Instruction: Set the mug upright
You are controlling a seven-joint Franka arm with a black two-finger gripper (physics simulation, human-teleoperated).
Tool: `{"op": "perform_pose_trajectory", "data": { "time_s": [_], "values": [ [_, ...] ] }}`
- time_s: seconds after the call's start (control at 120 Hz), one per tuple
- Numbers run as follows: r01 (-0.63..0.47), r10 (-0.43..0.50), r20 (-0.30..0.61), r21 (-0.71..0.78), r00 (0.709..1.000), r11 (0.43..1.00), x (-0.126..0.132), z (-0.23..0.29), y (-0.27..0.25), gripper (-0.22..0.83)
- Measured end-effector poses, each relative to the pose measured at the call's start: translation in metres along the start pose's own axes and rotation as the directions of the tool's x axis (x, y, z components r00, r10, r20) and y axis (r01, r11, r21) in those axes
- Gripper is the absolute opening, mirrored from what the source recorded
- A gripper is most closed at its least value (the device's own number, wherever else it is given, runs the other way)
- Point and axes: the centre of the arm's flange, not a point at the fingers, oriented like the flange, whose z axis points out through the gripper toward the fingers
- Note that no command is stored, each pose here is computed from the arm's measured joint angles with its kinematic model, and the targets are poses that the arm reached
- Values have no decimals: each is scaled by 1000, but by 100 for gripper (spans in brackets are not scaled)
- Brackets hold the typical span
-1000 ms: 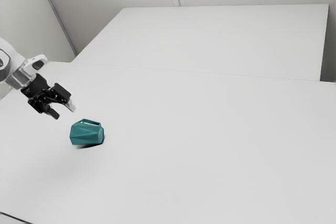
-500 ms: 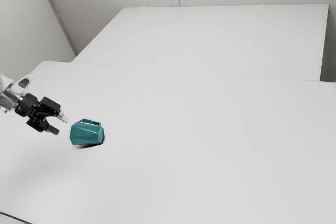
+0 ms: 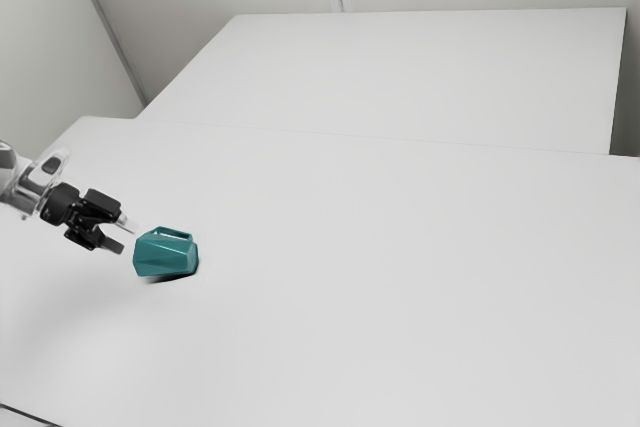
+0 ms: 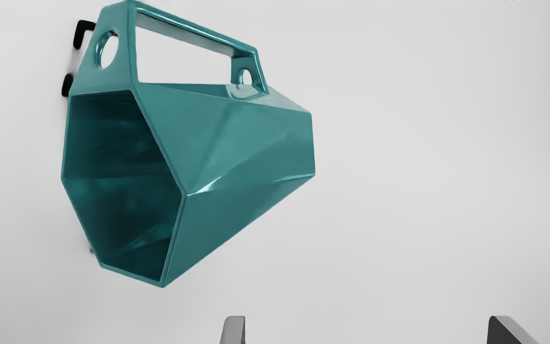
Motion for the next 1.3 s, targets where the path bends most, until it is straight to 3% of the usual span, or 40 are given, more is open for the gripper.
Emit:
{"op": "perform_pose_trajectory", "data": {
  "time_s": [0.7, 1.025, 1.158, 1.3],
  "values": [
    [-83, 83, -3, -48, 997, 995, 48, 24, -56, 54],
    [-119, 120, -2, -119, 993, 986, 56, 48, -65, 54],
    [-137, 138, -5, -140, 990, 981, 57, 55, -64, 47],
    [-152, 152, -13, -154, 988, 976, 58, 59, -63, 31]
  ]
}}
